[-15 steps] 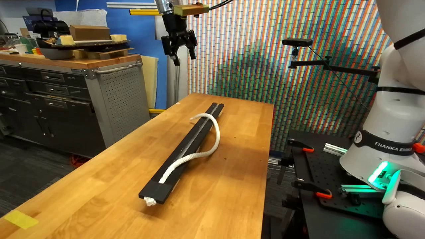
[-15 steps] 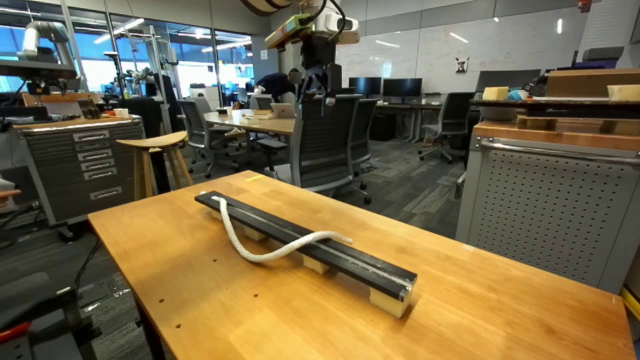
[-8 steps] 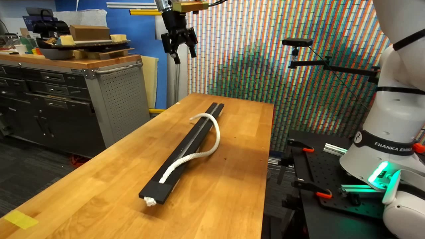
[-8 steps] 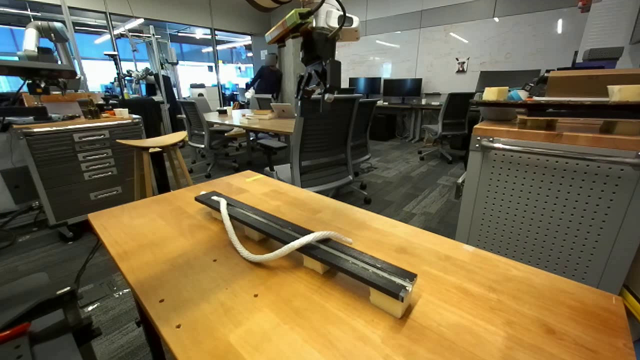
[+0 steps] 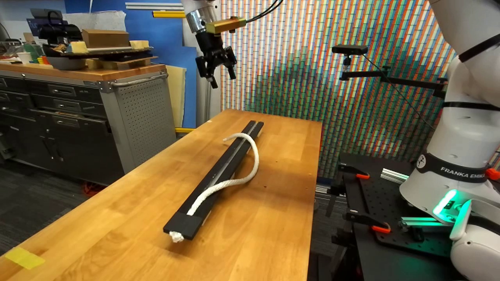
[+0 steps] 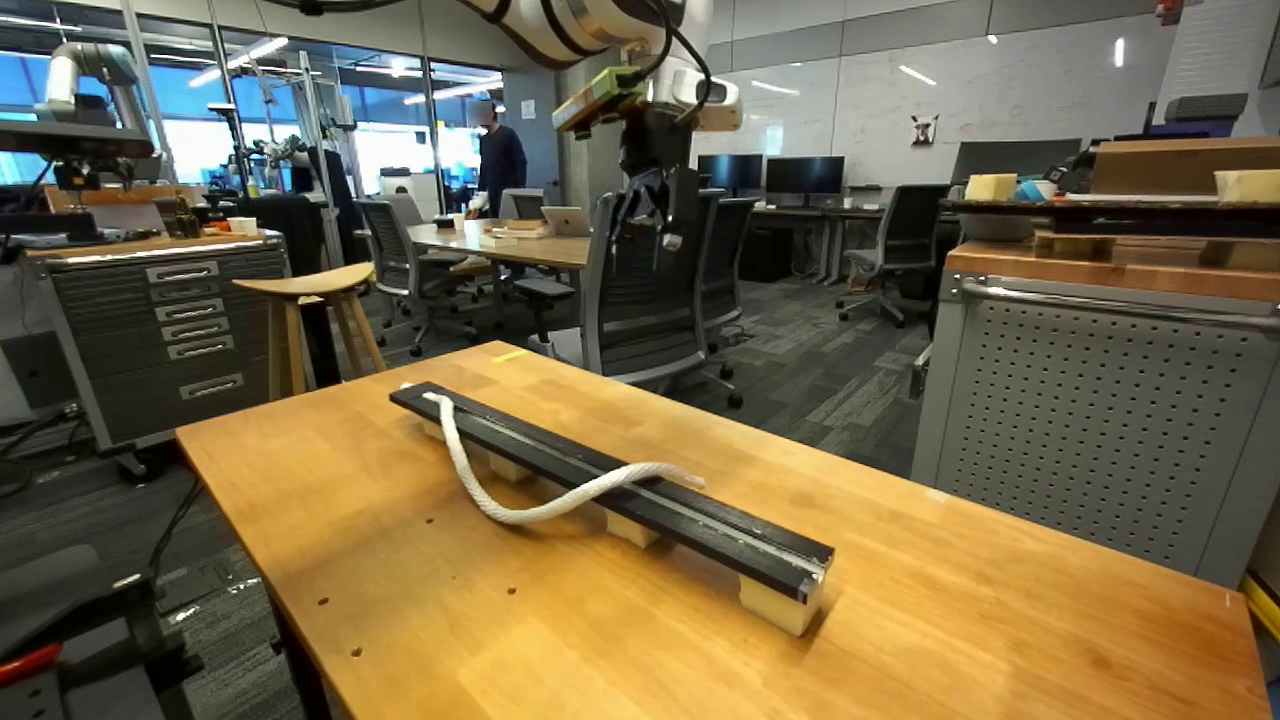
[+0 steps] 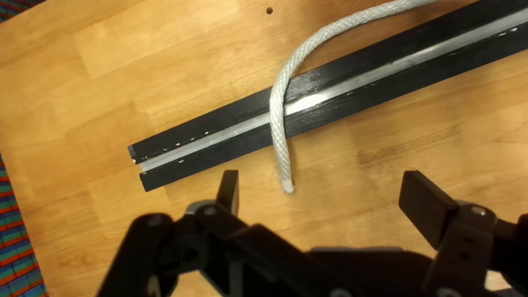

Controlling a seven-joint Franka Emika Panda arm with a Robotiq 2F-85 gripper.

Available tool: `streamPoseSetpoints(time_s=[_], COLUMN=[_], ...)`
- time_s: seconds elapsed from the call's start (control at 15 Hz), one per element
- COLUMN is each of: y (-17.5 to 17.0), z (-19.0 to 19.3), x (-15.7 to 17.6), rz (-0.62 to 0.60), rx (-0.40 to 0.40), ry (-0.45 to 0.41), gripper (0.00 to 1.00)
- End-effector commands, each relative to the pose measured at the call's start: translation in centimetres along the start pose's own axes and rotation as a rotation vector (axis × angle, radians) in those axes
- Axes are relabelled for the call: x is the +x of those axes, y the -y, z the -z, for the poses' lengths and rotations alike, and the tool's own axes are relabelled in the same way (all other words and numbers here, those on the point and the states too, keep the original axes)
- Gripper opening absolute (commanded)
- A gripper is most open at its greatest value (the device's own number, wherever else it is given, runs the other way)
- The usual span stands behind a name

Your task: Put the rope along the center of the black object

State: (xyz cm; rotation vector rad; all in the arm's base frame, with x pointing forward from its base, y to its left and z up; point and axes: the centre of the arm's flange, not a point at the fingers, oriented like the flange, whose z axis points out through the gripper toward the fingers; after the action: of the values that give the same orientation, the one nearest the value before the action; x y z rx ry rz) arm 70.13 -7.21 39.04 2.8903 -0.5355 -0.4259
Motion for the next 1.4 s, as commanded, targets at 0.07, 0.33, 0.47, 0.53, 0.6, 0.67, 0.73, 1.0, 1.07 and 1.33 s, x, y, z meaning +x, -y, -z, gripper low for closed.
streamPoseSetpoints(time_s=[0.07,0.33,0.47,0.53,0.6,0.67,0.73,1.0,1.07,1.33], y=[-2.0,-2.7,-2.8,-2.9,-3.0,-3.1,-3.0,-2.5,-2.4,-1.7], z=[-3.7,-6.4,-7.3,-7.7,-8.1,-8.7,-9.2,-11.2,-11.4,-11.8], x=[2.8,3.1,2.9,2.8,2.6,2.5,2.4,3.1,3.1,4.4], rz=[-0.065,-0.061,-0.071,-0.074,-0.076,-0.078,-0.080,-0.082,-0.081,-0.076], rx=[0.036,0.135,0.165,0.165,0.164,0.152,0.141,0.130,0.132,0.145], ry=[0.091,0.144,0.156,0.157,0.153,0.128,0.105,0.016,0.004,0.026], gripper=[1.00,1.00,1.00,1.00,1.00,1.00,1.00,1.00,1.00,1.00])
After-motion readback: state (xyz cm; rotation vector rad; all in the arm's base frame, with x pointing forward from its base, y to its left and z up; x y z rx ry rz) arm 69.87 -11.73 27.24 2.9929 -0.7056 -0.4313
